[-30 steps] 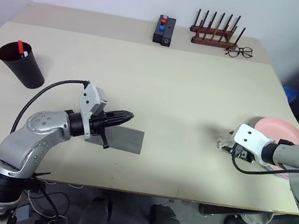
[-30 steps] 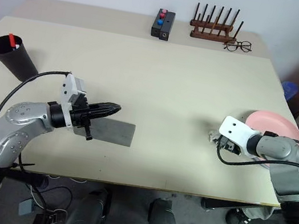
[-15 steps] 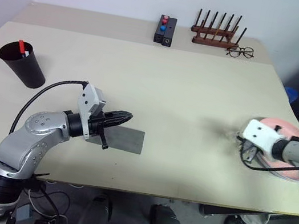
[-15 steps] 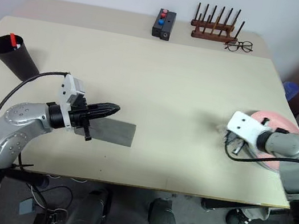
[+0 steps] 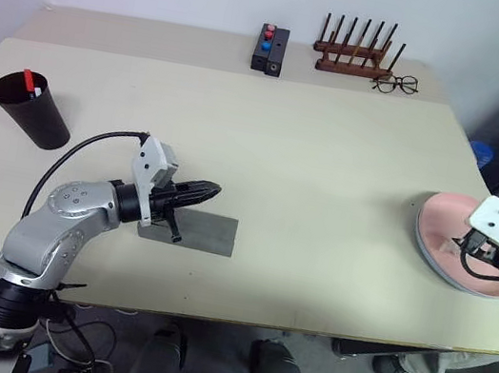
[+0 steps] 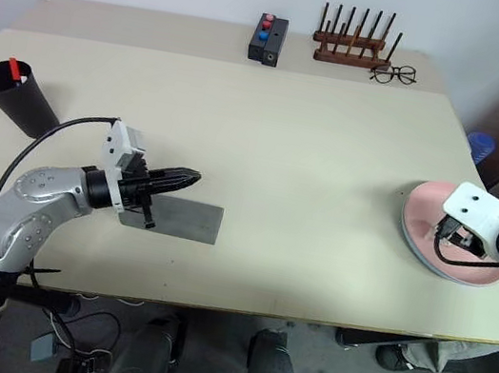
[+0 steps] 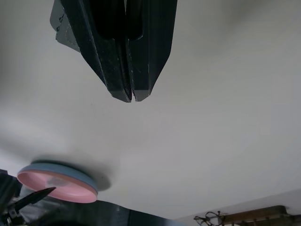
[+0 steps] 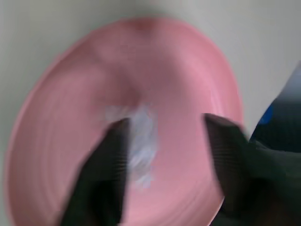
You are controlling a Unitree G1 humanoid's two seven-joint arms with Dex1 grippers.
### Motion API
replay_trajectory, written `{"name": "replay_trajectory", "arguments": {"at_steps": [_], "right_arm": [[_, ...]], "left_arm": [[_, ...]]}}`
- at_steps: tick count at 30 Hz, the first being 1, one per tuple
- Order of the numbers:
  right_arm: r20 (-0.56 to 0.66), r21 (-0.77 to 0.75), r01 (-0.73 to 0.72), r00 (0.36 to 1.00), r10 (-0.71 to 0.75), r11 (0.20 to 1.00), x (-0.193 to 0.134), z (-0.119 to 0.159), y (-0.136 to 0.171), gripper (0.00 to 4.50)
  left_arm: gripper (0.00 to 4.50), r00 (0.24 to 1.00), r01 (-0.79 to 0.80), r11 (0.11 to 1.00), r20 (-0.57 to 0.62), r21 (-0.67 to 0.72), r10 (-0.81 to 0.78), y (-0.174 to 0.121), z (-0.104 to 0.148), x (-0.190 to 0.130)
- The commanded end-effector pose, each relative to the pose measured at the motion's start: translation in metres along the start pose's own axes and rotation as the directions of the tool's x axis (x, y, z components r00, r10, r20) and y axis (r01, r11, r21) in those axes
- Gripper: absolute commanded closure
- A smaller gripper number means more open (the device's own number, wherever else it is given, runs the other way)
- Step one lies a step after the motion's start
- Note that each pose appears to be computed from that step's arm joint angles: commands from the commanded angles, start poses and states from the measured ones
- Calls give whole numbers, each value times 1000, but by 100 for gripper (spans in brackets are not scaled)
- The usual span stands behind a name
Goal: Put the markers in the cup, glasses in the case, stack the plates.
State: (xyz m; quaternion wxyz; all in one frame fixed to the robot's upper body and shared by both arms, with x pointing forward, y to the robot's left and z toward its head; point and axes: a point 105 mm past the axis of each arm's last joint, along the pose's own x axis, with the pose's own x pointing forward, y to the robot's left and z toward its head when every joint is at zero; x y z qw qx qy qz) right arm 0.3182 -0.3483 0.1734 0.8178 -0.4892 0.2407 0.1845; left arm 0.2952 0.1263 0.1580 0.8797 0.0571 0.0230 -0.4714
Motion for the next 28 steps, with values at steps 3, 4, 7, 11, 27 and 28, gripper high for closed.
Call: {"name": "replay_trajectory", "arguments": {"at_steps": [3, 4, 7, 11, 27, 28], "right_arm": [[138, -15, 18, 990, -16, 1000, 4, 33, -12, 167], [193, 6, 17, 981, -18, 1000, 8, 44, -12, 167], [382, 119, -24, 924, -23, 993, 18, 79, -12, 167], [572, 235, -118, 819, -39, 965, 23, 117, -12, 167], [678, 233, -304, 732, 69, 924, 47, 143, 10, 167], [679, 231, -308, 730, 74, 923, 48, 144, 11, 167]], "left_arm": [[450, 990, -139, 987, 10, 82, 139, 20, 10, -22], [450, 983, -182, 979, 9, 94, 182, 26, 10, -29], [450, 946, -323, 938, 7, 123, 325, 45, 11, -52], [450, 859, -505, 850, -13, 148, 512, 63, 5, -98], [450, 704, -692, 707, -82, 143, 705, 43, -19, -167], [450, 700, -696, 703, -81, 142, 709, 42, -20, -167]]}}
